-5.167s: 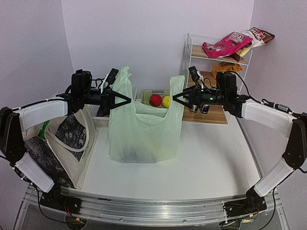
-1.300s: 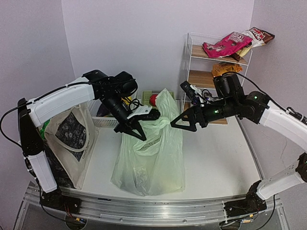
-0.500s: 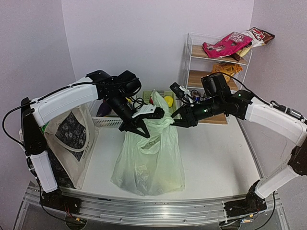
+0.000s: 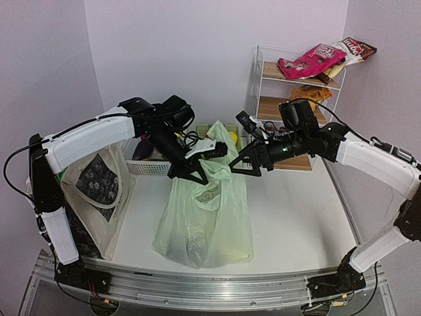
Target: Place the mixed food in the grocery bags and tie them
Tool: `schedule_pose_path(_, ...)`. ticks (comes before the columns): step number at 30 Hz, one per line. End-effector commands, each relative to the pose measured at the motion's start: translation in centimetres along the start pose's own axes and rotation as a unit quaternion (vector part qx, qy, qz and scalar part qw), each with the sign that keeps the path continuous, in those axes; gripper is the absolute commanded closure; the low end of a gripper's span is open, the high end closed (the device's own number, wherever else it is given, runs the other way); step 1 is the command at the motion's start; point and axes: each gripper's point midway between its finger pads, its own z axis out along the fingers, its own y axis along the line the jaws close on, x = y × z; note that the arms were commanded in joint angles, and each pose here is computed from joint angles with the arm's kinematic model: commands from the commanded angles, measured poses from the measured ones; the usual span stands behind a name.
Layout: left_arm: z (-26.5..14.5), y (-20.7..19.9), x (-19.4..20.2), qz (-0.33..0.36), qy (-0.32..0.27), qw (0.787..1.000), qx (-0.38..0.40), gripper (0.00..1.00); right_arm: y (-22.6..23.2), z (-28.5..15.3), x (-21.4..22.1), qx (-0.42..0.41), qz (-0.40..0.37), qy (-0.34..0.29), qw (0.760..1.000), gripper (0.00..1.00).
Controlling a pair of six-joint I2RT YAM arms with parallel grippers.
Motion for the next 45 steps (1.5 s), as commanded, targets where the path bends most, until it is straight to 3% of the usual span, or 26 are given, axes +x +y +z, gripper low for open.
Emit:
schedule_pose_path(1, -0.4, -0.6, -1.3, -0.015, -0.027, 0.999, 0.012, 1.0, -0.8, -0.4, -1.7, 0.044, -0.023, -0.024, 0.998, 0.09)
schedule_pose_path(9, -0.6, -1.3, -1.5, -0.038, -0.036, 0.998, 0.027, 1.0, 1.6, -2.0, -0.4, 0.024, -0.088, -0.053, 0.994, 0.07)
schedule_pose_path(21, -0.7, -0.6, -2.5, -0.086, -0.047, 0.995, 0.01, 1.0, 1.4, -1.7, -2.2, 0.021, -0.066, -0.08, 0.994, 0.05)
schedule_pose_path(35, -0.1, -0.1, -3.4, -0.049, -0.044, 0.998, -0.02, 1.0, -0.9, 0.4, -2.4, 0.067, -0.073, -0.09, 0.991, 0.04)
schedule_pose_path(39, -0.4, -0.1, -3.1, -0.041, -0.045, 0.998, -0.019, 1.0, -1.3, 0.9, -2.1, 0.068, -0.084, -0.083, 0.991, 0.13)
schedule_pose_path(45, 0.2, 0.0, -2.0, -0.025, -0.032, 0.999, -0.022, 1.0, -1.5, 1.5, -2.2, 0.06, -0.083, -0.08, 0.991, 0.58)
